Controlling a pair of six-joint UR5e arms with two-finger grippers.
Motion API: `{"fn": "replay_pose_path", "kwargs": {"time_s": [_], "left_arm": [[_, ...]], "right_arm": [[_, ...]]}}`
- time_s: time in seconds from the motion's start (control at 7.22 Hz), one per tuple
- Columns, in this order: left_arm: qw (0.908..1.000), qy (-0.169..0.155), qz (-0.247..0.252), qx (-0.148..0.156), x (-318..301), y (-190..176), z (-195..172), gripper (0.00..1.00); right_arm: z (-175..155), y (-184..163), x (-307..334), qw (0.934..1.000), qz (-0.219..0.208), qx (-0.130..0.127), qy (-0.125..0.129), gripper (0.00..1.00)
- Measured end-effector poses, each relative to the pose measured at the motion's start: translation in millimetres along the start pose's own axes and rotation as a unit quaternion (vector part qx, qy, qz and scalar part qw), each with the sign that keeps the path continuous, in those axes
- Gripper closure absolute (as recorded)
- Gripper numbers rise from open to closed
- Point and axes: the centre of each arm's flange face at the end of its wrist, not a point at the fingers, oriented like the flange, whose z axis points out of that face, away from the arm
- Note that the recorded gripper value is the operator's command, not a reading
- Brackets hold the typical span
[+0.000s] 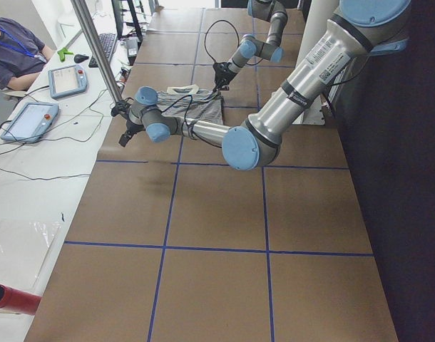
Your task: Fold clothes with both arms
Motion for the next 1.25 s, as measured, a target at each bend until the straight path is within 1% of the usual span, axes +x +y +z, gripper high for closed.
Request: {"fn": "replay_pose_path", "kwargs": {"time_s": [0.14, 0.28, 0.42, 0.55, 0.69, 0.83, 0.97, 1.25], "left_arm": [[1.0, 0.0, 0.0, 0.0, 1, 0, 0, 0.0], [1.0, 0.0, 0.0, 0.0, 1, 1, 1, 0.0], [1.0, 0.0, 0.0, -0.001, 1, 1, 1, 0.0], [1.0, 0.0, 0.0, -0.001, 1, 1, 1, 0.0], [1.0, 0.0, 0.0, -0.001, 1, 1, 1, 0.0], [1.0, 0.0, 0.0, -0.002, 1, 2, 2, 0.0], [1.0, 0.0, 0.001, -0.002, 2, 2, 2, 0.0], [1.0, 0.002, 0.001, 0.0, 3, 1, 0, 0.0]], "right_arm": [[-1, 17, 19, 1.0, 0.005, -0.004, 0.004, 1.0], [0, 36, 35, 0.9997, 0.02, -0.01, 0.01, 1.0], [0, 49, 44, 0.9989, 0.042, -0.014, 0.014, 0.89], [1, 58, 46, 0.9976, 0.065, -0.019, 0.014, 0.01], [0, 63, 44, 0.9963, 0.082, -0.021, 0.013, 0.0], [-5, 61, 41, 0.9952, 0.095, -0.021, 0.005, 0.0], [-16, 52, 47, 0.9936, 0.11, -0.023, -0.012, 0.0], [-34, 18, 83, 0.987, 0.146, -0.04, -0.055, 0.0]]}}
